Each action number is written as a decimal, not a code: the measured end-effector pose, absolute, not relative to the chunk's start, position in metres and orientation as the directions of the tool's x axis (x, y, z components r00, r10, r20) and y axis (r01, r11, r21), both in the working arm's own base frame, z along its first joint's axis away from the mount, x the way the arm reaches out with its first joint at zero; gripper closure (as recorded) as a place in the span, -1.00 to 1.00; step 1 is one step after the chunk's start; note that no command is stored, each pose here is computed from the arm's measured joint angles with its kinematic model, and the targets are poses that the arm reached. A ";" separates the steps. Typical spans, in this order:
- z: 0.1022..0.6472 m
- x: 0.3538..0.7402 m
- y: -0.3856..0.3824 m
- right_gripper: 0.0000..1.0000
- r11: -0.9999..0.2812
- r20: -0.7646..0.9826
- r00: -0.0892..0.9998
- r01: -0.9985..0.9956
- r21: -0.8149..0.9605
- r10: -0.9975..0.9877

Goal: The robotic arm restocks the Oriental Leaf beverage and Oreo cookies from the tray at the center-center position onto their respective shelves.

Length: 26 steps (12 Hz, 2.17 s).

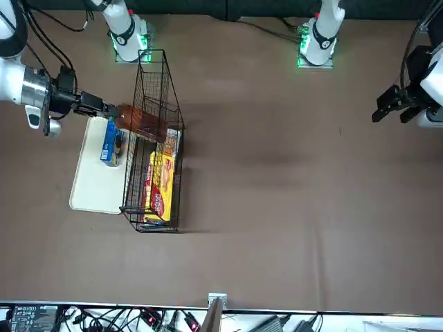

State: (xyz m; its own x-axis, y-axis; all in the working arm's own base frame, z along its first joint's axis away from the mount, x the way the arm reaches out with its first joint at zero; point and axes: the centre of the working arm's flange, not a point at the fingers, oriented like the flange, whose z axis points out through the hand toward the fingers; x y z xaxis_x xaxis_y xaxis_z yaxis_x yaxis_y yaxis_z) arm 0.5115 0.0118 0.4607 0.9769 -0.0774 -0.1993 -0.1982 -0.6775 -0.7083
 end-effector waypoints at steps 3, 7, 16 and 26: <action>0.462 0.511 0.022 -0.15 -0.681 -0.200 0.977 -0.196 -0.705 -0.074; 0.462 0.513 0.035 -0.15 -0.689 -0.198 0.977 -0.197 -0.697 -0.080; 0.446 0.511 0.055 -0.15 -0.704 -0.190 0.978 -0.195 -0.682 -0.087; 0.438 0.510 0.065 -0.39 -0.688 -0.196 0.976 -0.207 -0.695 -0.095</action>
State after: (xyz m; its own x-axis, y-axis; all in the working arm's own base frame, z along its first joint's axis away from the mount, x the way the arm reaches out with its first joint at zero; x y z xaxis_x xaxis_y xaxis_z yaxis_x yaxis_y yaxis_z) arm 0.5104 0.0654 0.4378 0.9759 -0.0954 -0.1964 -0.2073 -0.6882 -0.6953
